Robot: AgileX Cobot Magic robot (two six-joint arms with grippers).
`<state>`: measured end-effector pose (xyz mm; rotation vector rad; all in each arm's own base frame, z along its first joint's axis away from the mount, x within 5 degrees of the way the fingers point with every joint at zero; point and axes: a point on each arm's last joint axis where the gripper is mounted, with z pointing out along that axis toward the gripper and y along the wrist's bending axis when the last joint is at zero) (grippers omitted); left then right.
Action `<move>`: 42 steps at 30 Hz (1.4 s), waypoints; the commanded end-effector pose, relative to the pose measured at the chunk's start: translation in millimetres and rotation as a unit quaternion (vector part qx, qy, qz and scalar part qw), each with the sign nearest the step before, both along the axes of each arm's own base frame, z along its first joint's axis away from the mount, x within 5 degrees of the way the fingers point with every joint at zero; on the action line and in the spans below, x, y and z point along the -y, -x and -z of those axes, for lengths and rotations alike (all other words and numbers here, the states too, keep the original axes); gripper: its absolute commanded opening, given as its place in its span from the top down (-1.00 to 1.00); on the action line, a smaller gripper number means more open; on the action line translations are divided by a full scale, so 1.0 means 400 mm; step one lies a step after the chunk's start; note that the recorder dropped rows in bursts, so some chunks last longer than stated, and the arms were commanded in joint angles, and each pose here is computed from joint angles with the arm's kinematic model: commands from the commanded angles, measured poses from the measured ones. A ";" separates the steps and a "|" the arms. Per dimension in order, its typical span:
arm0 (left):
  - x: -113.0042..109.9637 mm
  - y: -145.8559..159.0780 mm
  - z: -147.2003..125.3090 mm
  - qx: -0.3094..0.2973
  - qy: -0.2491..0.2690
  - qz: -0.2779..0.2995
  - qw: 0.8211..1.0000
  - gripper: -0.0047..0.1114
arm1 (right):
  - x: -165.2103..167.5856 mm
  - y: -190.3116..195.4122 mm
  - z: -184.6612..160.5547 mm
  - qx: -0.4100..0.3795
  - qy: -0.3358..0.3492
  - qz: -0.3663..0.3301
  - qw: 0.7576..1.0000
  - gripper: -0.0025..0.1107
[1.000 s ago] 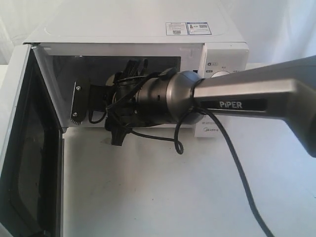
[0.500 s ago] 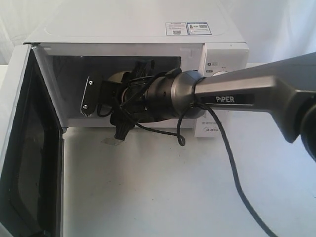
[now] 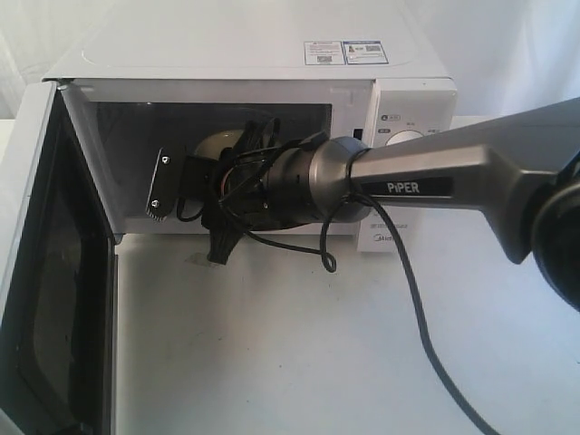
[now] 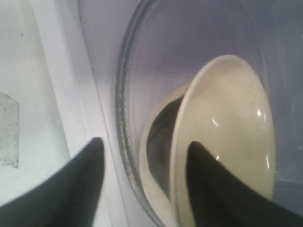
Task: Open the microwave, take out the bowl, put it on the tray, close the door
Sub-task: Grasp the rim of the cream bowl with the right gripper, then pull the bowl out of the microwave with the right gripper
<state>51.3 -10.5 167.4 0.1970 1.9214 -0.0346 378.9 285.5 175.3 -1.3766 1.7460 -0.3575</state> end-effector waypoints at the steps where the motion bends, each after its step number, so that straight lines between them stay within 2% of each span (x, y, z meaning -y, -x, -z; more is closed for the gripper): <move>1: 0.001 0.001 0.002 -0.001 0.004 0.002 1.000 0.92 | 0.002 -0.005 -0.005 0.003 -0.003 0.002 1.000 0.49; 4: 0.001 0.001 0.002 -0.001 0.004 0.002 1.000 0.92 | 0.002 -0.005 -0.005 0.003 -0.003 0.002 1.000 0.84; 6: 0.001 0.001 0.002 -0.001 0.004 0.002 1.000 0.92 | 0.002 -0.005 -0.005 0.004 -0.002 0.000 1.000 0.96; 16: 0.001 0.001 0.002 -0.001 0.004 0.002 1.000 0.92 | 0.010 -0.001 -0.025 0.011 0.007 0.024 1.000 0.96; 21: 0.001 0.001 0.002 -0.001 0.004 0.002 1.000 0.92 | 0.004 0.023 -0.089 0.024 -0.029 0.055 0.998 0.96; 27: 0.001 0.001 0.002 -0.001 0.004 0.002 1.000 0.92 | -0.026 0.063 -0.132 0.035 -0.041 0.041 0.998 0.96; 34: 0.001 0.001 0.002 -0.001 0.004 0.002 1.000 0.92 | -0.060 0.105 -0.122 -0.019 -0.081 0.057 0.995 0.96; 42: 0.001 0.001 0.002 -0.001 0.004 0.002 1.000 0.92 | -0.074 0.152 -0.085 -0.069 -0.068 0.073 0.993 0.96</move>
